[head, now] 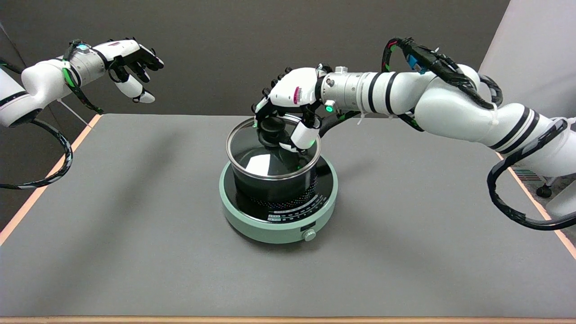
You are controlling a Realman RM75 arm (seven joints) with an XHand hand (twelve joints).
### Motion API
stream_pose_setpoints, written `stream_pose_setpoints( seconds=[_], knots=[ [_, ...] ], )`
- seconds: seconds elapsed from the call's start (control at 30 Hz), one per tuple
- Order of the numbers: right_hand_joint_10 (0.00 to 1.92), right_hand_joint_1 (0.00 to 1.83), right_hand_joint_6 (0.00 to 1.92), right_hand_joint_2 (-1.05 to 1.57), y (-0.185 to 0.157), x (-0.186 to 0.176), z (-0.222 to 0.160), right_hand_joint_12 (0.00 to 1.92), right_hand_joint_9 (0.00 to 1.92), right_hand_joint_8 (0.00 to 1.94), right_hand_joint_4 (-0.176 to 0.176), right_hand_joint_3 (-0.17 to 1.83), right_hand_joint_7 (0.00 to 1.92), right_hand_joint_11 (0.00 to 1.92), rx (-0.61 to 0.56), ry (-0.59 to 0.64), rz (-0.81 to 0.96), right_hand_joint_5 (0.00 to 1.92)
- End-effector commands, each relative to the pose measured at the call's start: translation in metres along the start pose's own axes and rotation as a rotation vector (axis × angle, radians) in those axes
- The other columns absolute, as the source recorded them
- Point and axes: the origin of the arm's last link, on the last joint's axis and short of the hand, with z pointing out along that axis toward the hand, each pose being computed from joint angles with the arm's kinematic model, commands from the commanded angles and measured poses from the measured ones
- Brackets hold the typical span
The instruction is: Pick up the pot lid.
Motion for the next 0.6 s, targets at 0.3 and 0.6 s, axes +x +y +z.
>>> stream_pose_setpoints(
  seconds=[0.3,0.6],
  knots=[
    [0.62,0.89,0.47,0.67,0.0024,0.0076,-0.0112,0.73,0.71,0.47,0.142,0.82,0.68,0.45,-0.008,0.042,0.019,0.59],
    [0.64,0.89,0.48,0.66,-0.0014,0.0132,-0.0116,0.77,0.72,0.45,0.152,0.83,0.7,0.46,0.014,0.082,0.05,0.6]
  ],
)
